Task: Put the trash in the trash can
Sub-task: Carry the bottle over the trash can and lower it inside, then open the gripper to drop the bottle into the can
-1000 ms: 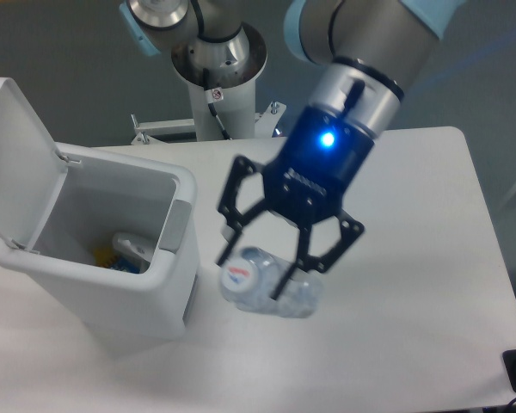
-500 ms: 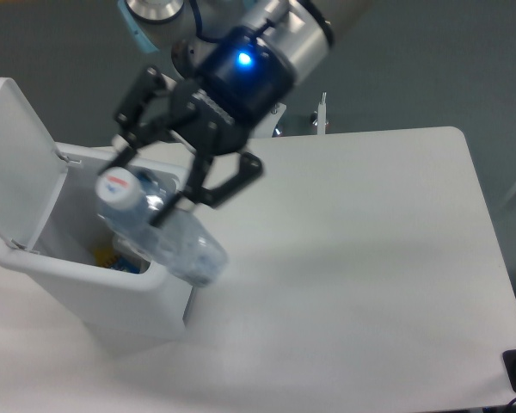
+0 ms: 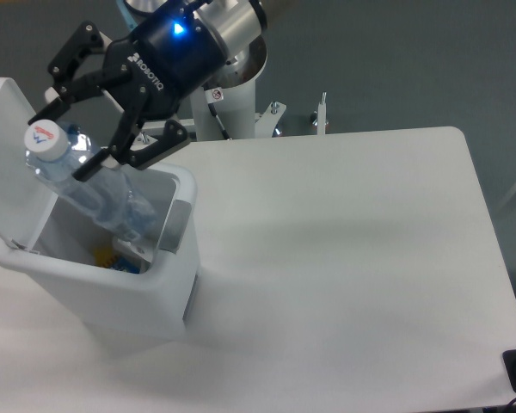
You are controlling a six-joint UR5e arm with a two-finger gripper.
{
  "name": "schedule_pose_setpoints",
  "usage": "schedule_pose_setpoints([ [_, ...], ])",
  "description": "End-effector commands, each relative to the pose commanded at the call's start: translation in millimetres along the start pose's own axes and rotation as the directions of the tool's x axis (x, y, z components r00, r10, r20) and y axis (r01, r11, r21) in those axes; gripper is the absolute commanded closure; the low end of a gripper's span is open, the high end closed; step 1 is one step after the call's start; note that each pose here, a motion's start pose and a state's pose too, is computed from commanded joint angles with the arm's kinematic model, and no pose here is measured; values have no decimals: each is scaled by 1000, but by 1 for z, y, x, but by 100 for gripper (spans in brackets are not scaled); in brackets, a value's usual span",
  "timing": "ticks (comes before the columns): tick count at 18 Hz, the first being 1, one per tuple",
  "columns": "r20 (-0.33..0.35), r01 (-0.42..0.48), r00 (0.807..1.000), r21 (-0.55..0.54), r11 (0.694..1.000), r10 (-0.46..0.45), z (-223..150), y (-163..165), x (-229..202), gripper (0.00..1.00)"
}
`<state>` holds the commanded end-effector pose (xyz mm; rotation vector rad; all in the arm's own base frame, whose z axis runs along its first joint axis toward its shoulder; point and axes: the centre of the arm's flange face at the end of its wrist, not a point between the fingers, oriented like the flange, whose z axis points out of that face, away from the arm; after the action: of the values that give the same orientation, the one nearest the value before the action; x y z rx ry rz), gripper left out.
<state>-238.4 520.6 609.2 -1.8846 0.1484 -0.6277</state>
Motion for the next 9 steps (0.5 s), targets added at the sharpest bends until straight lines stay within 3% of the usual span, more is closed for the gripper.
schedule_pose_setpoints([
  [5,-20,-19,1000,-27,999,19,13,42,-3,54],
  [8,-32,-28,999,-41,999,26,21,63,-14,37],
  [9,-35,-35,999,-46,998,33,23,70,-17,23],
])
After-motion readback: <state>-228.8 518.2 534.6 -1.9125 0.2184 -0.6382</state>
